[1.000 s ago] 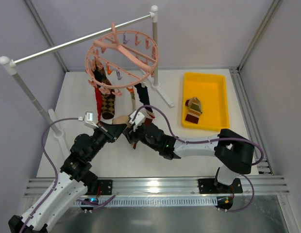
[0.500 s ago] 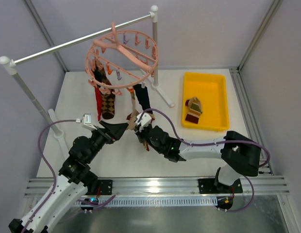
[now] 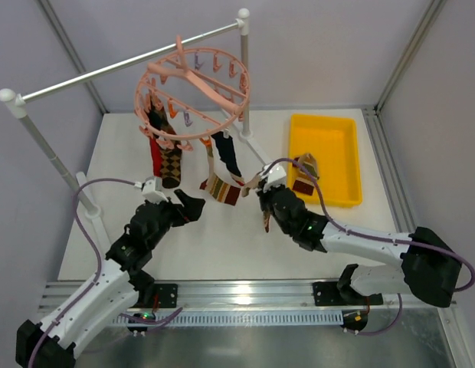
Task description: Remove the socks clipped to the hanger
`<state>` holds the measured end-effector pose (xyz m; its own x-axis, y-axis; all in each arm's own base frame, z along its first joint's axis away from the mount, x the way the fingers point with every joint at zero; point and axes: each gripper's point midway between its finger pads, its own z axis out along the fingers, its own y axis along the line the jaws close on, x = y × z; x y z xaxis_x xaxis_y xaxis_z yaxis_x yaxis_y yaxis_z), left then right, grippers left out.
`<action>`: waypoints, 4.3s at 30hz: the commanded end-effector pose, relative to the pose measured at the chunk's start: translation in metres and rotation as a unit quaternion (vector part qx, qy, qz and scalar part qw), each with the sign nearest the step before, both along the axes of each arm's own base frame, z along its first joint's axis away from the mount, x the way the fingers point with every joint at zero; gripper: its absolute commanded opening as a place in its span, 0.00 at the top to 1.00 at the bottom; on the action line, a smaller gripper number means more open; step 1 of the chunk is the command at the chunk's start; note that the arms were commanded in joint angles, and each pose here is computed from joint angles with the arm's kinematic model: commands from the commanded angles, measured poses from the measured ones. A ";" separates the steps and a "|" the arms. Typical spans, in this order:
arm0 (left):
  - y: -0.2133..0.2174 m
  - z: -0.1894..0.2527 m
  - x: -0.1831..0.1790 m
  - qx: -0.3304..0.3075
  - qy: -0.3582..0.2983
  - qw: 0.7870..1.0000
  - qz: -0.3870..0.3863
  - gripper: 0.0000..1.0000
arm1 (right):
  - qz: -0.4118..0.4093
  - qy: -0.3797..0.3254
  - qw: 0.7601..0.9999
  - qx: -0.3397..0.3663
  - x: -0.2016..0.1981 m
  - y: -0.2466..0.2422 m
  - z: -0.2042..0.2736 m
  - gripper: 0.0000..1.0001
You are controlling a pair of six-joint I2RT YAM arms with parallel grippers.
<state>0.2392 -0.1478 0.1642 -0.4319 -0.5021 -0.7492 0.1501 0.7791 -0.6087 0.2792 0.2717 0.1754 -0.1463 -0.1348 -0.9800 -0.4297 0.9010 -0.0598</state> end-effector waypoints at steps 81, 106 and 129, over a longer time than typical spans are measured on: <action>-0.056 -0.012 0.125 0.225 -0.160 0.961 0.004 0.11 | -0.169 0.075 0.965 0.188 0.014 -0.216 0.021 0.02; -0.065 0.044 0.040 0.212 -0.197 0.957 0.002 1.00 | -0.159 0.093 0.966 0.180 0.006 -0.213 0.007 0.02; -0.025 0.058 -0.029 0.176 -0.199 0.960 -0.088 1.00 | 0.090 0.024 0.975 0.203 -0.006 -0.021 0.150 0.02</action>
<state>0.2136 -0.1678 0.2272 -0.1277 -0.1454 -0.9811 0.4327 0.8819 -0.1870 0.2739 0.2284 0.2656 -0.3311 0.1839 -0.9255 -0.5349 0.7714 0.3447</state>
